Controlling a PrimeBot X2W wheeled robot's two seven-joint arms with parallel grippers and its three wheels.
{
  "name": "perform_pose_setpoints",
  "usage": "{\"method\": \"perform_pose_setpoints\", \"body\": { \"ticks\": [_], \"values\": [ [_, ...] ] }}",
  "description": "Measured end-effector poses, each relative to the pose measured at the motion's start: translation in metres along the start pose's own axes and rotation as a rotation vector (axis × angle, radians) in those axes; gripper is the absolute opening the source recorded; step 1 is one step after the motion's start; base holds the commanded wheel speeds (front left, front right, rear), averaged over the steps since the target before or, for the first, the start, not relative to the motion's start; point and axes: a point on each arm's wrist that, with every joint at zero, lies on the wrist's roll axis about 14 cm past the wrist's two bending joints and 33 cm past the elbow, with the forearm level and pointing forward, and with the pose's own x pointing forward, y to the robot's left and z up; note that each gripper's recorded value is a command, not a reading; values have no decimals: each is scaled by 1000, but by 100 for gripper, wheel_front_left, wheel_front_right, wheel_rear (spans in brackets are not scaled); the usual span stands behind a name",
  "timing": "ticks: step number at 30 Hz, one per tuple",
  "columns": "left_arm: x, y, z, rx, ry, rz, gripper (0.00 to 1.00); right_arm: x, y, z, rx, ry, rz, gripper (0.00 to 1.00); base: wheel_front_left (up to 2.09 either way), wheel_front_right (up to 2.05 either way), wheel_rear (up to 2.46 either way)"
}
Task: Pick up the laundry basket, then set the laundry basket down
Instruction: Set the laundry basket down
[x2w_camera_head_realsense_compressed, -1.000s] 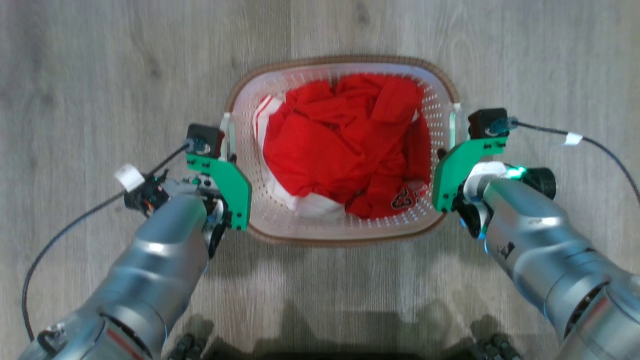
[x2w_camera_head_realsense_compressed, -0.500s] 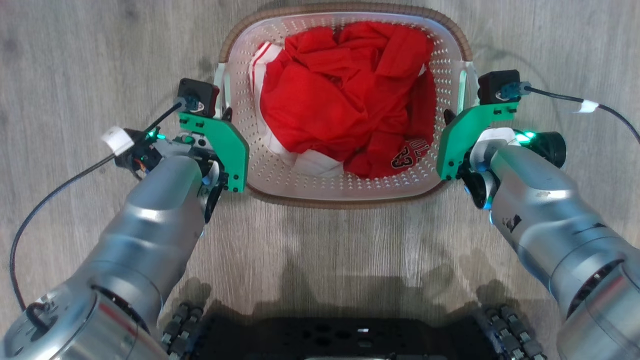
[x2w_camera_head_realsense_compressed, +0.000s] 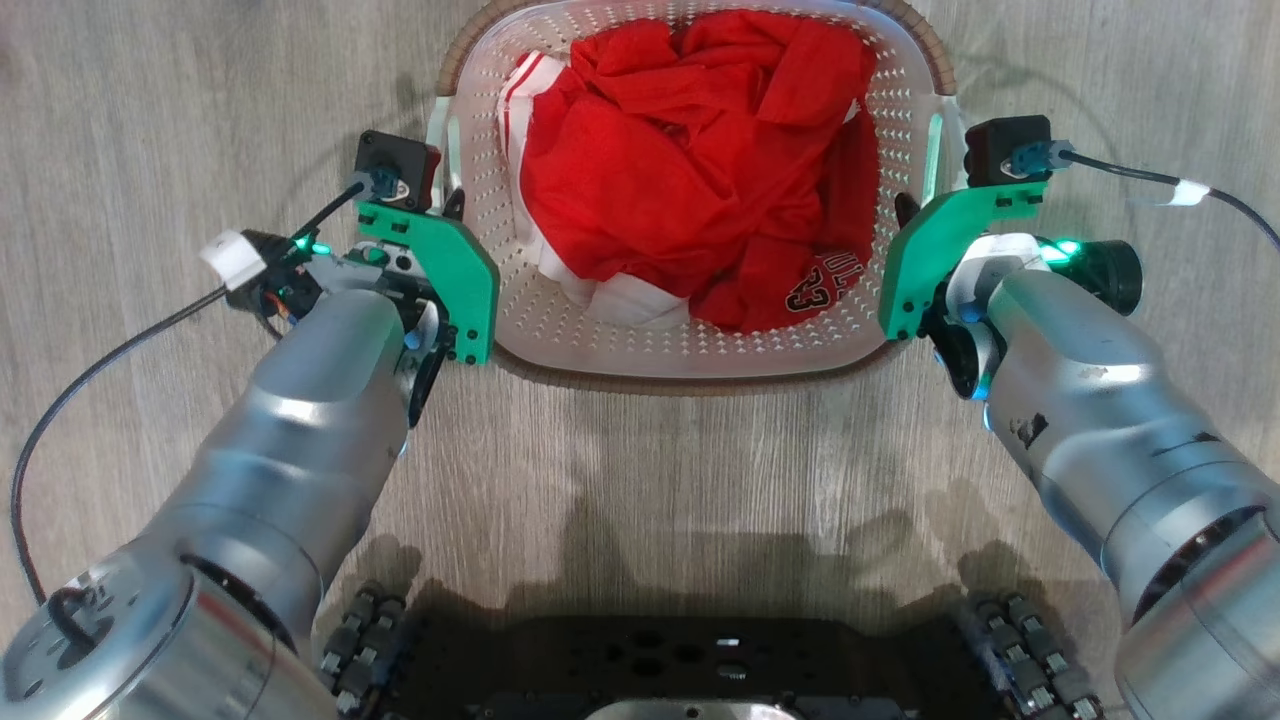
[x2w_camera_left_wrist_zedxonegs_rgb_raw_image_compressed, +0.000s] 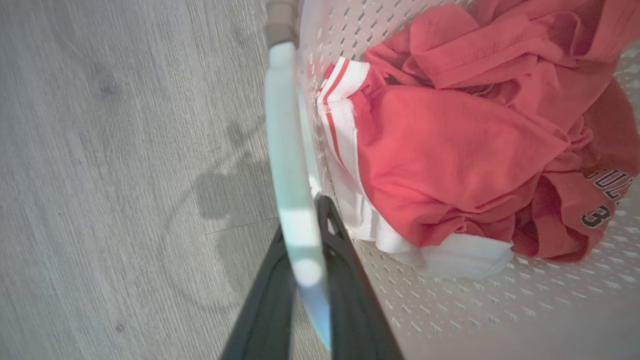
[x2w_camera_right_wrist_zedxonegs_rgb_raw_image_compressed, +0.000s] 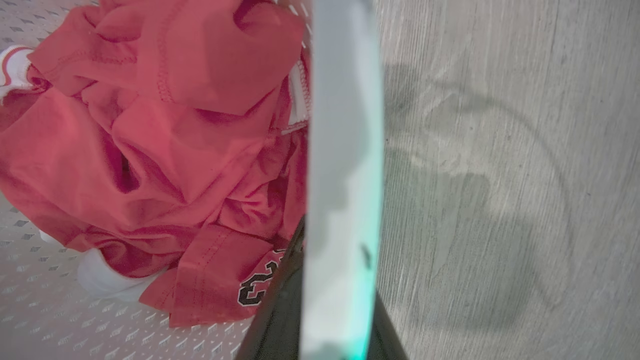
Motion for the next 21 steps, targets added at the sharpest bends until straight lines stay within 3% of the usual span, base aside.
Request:
{"method": "perform_pose_setpoints", "body": {
  "ticks": [21],
  "values": [
    [7, -2, -1, 1, 1, -9, 0, 5, -8, 0, -6, -6, -17, 0, 0, 0, 0]
  ]
}}
